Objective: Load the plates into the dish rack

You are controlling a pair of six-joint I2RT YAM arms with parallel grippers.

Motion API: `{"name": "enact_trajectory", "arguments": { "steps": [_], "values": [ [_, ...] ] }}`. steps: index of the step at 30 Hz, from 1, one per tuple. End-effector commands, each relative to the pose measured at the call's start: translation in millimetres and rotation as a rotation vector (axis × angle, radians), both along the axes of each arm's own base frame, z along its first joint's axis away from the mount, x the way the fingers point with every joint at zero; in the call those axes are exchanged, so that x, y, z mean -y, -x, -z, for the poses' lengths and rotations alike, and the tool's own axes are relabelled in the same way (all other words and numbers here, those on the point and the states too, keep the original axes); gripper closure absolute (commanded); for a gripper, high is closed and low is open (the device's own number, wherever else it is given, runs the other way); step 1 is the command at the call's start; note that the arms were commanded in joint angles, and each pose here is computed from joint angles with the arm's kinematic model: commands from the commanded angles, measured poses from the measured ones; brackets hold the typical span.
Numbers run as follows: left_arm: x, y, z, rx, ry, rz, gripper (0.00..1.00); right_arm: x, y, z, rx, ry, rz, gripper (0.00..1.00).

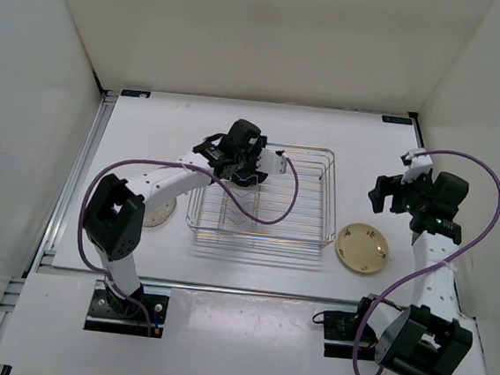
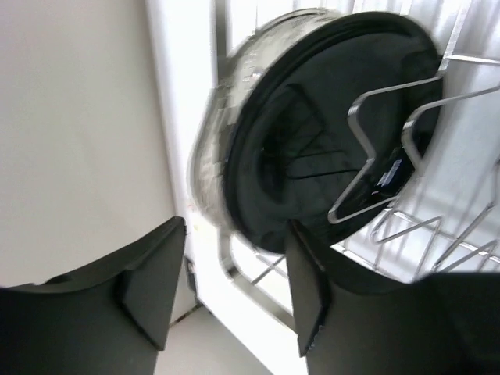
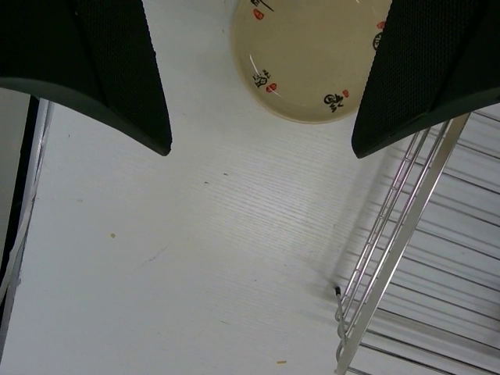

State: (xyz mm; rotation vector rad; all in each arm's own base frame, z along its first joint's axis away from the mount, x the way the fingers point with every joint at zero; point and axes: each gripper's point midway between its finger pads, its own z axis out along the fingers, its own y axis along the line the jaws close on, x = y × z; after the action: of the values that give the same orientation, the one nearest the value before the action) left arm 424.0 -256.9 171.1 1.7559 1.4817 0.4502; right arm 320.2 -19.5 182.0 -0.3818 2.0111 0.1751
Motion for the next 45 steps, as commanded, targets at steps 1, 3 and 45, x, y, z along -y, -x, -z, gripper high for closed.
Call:
{"name": "enact_trajectory", "arguments": {
  "steps": [1, 3, 45],
  "values": [
    [-13.8, -0.7, -87.4, 0.146, 0.133, -0.072, 0.34, 13.9, 0.0, 1.8, 0.013, 0.063, 0.013, 0.00],
    [-28.6, -0.6, -113.0, 0.187, 0.180, -0.113, 0.34, 18.6, 1.6, 5.6, 0.009, 0.077, 0.018, 0.00],
    [-300.8, 152.5, 30.6, -0.095, 0.929, -1.032, 0.31, 90.6, 49.1, 145.2, -0.608, -0.324, -0.119, 0.28]
  ]
}}
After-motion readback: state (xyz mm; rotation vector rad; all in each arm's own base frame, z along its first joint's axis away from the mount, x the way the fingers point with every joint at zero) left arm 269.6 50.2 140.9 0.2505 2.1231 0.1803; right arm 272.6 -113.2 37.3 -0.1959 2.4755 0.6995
